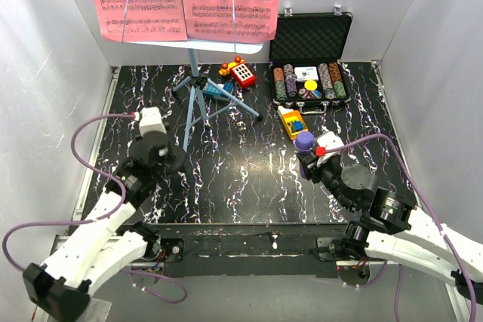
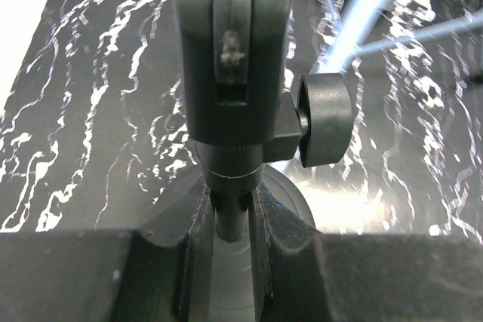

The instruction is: Pack up the instrument practice props

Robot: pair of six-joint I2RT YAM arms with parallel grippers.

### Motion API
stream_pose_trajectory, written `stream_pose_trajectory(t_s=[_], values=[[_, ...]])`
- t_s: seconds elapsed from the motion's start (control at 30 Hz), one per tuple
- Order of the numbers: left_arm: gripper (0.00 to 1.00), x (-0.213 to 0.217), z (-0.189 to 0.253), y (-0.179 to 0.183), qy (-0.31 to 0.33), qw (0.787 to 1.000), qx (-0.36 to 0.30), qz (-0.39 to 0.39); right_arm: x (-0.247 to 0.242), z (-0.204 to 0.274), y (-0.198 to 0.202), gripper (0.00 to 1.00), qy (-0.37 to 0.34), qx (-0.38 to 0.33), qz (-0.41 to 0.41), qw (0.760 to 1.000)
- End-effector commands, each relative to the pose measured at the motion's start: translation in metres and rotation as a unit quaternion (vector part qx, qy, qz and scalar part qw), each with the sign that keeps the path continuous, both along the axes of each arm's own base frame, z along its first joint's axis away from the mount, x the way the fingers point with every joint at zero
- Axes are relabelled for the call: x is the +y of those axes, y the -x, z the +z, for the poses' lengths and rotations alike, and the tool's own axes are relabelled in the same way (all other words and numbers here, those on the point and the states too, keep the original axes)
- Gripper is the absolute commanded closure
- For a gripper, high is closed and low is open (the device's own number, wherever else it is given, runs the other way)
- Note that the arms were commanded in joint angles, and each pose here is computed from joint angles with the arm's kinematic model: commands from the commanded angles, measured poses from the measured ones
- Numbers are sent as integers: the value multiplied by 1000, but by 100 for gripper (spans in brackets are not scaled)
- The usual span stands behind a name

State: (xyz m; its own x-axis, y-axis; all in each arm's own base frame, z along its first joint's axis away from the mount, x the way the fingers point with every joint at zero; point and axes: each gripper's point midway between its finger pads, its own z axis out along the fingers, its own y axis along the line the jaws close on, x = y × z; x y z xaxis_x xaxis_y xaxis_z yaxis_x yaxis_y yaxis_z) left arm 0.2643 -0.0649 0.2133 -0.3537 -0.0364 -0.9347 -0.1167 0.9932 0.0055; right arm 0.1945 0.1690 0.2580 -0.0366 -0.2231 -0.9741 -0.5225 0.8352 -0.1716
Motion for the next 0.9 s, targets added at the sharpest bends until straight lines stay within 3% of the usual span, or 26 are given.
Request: stream_pose_trajectory(t_s=[0.0, 0.1, 0.23, 0.33, 0.43, 0.5, 0.67, 0.87], values=[[100, 12, 37, -45, 94, 995, -36, -9, 1, 21, 2, 99, -48, -21, 4, 999], [100, 42, 27, -70, 122, 991, -42, 33, 2, 22, 3, 99, -49, -18, 8, 999], [100, 75, -8, -99, 113, 988, -44, 95, 5, 23, 7, 99, -64, -10, 21, 998], [100, 97, -16, -118, 124, 978, -100, 132, 10, 23, 11, 99, -75, -2, 36, 997], [100, 114, -27, -135, 94, 974, -134, 158, 19, 21, 13, 99, -75, 0, 54, 996], [100, 125, -39, -145, 61, 975, -122, 177, 23, 21, 14, 99, -70, 3, 63, 996], [100, 156, -28, -157, 0, 971, -132, 200, 23, 23, 16, 99, -77, 2, 69, 995], [100, 186, -18, -157, -10, 965, -152, 215, 24, 28, 21, 99, -90, -4, 83, 993]])
